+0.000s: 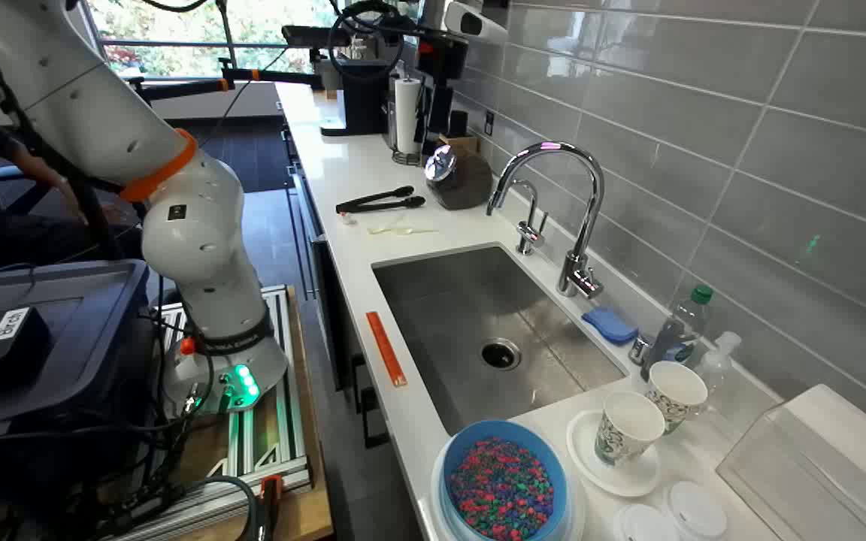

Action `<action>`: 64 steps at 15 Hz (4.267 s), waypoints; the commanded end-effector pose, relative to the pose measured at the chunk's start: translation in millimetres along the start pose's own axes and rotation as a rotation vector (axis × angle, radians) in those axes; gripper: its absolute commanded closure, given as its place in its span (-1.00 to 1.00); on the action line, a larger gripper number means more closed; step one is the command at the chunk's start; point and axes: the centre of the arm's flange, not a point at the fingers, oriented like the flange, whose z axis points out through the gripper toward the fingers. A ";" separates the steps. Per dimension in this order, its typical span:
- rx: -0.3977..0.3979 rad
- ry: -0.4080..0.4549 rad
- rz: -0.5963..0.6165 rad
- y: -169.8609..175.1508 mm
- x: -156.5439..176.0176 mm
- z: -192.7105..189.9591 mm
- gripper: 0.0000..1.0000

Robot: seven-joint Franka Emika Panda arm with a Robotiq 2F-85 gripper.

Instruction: Put the cup inside the sink then pour into it from the other cup

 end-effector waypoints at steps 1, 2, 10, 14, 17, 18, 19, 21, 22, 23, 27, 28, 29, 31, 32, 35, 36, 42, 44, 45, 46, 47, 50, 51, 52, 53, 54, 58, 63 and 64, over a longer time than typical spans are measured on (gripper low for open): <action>0.000 0.000 0.000 0.0 0.0 0.0 -1.00; 0.000 0.000 0.000 0.0 0.0 0.0 -1.00; 0.025 -0.001 0.113 8.5 27.9 9.9 -1.00; 0.155 0.140 0.277 30.9 89.7 26.4 -1.00; 0.231 0.268 0.381 42.8 126.1 35.2 -1.00; 0.244 0.301 0.409 47.7 137.5 38.6 -1.00; 0.253 0.334 0.443 52.1 146.5 41.2 -1.00; 0.261 0.358 0.490 63.8 160.6 51.0 -1.00; 0.259 0.334 0.508 67.4 164.4 52.3 -1.00; 0.237 0.347 0.456 63.5 150.3 48.0 -1.00; 0.237 0.332 0.486 69.7 159.0 55.4 -1.00; 0.238 0.333 0.487 69.6 159.1 54.6 -1.00; 0.221 0.340 0.512 70.8 164.8 57.1 -1.00; 0.215 0.399 0.606 85.9 189.2 61.2 -1.00; 0.218 0.433 0.641 95.1 201.3 63.0 -1.00; 0.216 0.491 0.687 124.5 235.2 75.7 -1.00; 0.201 0.500 0.672 134.6 244.5 82.2 -1.00; 0.131 0.533 0.634 182.3 287.0 119.1 -1.00; 0.111 0.525 0.606 191.1 292.7 128.9 -1.00; 0.116 0.516 0.596 194.8 294.2 131.2 -1.00; 0.124 0.512 0.600 197.6 294.9 131.3 -1.00; 0.117 0.507 0.614 190.6 283.3 129.7 -1.00; 0.114 0.508 0.614 192.6 284.7 130.5 -1.00; 0.115 0.509 0.613 192.2 284.6 129.9 -1.00; 0.115 0.509 0.613 192.0 284.6 129.6 -1.00; 0.115 0.509 0.613 192.1 284.6 129.6 -1.00; 0.115 0.509 0.613 192.0 284.6 129.5 -1.00; 0.115 0.509 0.613 192.1 284.6 129.5 -1.00; 0.087 0.509 0.617 205.6 291.8 128.0 -1.00; 0.077 0.506 0.609 214.3 294.7 127.1 -1.00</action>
